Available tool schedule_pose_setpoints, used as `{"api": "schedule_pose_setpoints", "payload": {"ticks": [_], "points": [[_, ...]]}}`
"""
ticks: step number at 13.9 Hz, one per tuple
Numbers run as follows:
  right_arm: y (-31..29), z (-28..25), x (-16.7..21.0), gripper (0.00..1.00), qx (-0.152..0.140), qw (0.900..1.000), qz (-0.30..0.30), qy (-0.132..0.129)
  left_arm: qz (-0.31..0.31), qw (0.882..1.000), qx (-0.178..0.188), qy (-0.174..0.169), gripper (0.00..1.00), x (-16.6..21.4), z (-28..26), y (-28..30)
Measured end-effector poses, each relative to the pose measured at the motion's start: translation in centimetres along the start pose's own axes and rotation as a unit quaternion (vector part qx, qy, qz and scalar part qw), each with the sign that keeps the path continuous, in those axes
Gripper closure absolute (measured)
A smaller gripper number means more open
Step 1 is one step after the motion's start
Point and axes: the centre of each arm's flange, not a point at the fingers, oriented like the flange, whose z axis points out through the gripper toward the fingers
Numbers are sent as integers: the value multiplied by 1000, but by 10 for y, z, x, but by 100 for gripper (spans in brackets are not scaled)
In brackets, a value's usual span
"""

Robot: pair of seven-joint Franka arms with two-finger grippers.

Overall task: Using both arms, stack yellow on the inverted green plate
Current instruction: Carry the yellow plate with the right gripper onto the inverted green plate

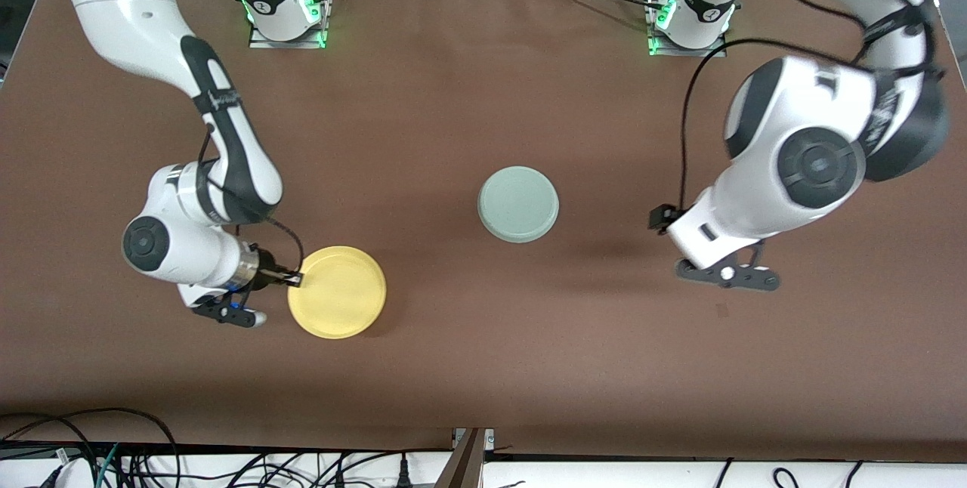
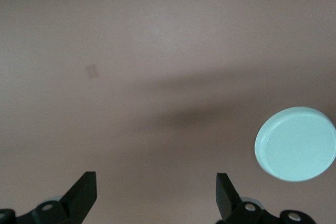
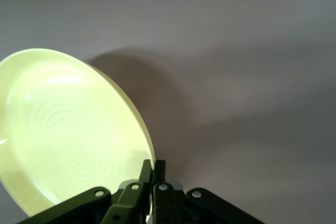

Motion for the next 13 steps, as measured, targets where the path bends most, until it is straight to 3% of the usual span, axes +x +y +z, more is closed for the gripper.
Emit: {"api": "schedule_pose_setpoints", "payload": {"ticks": [4, 8, 13], "points": [[-94, 6, -63, 97, 27, 999, 37, -25, 17, 1000, -1, 6, 0, -66, -57, -40], [-185, 41, -143, 97, 38, 998, 49, -22, 26, 1000, -10, 4, 0, -121, -70, -102], [-242, 84, -214, 97, 49, 997, 57, -21, -42, 996, -12, 72, 0, -132, -76, -196]]}}
